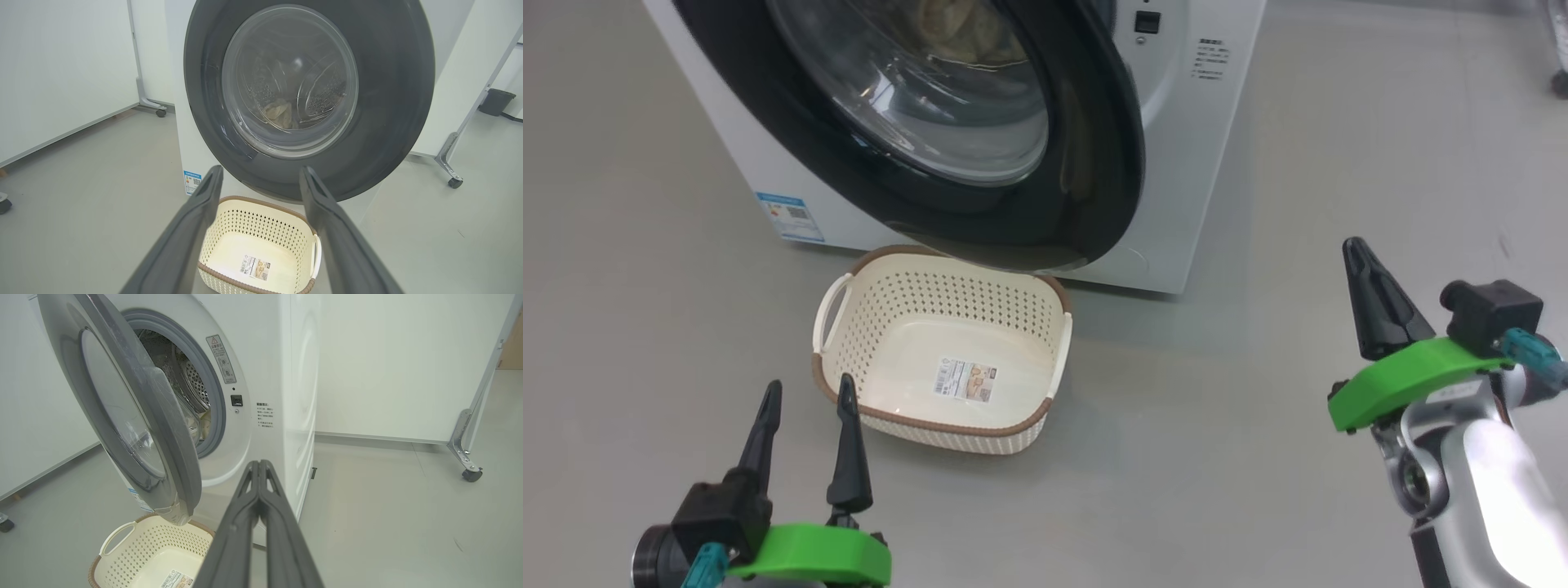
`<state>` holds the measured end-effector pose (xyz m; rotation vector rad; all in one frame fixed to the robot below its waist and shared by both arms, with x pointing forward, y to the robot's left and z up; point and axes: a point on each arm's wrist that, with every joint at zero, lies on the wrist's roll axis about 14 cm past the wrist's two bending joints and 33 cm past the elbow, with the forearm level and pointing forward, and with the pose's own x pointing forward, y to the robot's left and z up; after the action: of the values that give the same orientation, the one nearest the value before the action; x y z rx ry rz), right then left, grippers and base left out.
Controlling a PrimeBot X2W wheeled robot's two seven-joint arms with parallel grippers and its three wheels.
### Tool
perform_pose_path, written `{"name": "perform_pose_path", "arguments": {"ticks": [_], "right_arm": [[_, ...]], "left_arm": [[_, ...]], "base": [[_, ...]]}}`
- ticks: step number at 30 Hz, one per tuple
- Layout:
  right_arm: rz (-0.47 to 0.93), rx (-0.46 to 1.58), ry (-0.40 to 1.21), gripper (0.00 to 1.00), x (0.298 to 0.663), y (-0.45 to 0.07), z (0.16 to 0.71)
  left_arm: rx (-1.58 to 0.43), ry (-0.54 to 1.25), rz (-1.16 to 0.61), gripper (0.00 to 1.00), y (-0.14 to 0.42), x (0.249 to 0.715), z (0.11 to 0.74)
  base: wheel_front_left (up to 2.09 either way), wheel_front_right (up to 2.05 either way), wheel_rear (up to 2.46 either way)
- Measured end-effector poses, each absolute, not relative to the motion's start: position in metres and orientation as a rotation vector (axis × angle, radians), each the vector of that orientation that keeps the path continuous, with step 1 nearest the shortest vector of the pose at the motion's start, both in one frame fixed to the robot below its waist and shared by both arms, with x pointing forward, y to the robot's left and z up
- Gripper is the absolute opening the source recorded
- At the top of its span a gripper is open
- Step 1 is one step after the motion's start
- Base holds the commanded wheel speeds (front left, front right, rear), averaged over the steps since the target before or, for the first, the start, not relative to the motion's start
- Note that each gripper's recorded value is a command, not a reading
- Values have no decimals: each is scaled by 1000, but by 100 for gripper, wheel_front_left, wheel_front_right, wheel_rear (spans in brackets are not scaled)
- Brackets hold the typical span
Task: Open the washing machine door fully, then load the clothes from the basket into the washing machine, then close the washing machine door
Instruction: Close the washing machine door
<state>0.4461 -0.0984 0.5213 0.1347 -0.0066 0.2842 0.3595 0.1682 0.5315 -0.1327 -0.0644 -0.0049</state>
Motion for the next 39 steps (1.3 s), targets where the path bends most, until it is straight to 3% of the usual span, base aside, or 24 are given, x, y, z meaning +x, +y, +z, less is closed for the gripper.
{"name": "perform_pose_path", "arguments": {"ticks": [8,16,24,39], "right_arm": [[403,149,-171,0,474,-49,575],[582,151,-309,0,468,16,627],[708,117,-213,0,467,67,609],[728,69,-31,0,506,93,553]], "left_arm": [[-127,-76,75,100,194,341,532],[-118,-90,133,100,211,325,535],[-112,-111,168,100,221,316,542],[-115,-124,189,100,223,320,542]], "base": [[0,0,0],[0,0,0],[0,0,0],[0,0,0]]}}
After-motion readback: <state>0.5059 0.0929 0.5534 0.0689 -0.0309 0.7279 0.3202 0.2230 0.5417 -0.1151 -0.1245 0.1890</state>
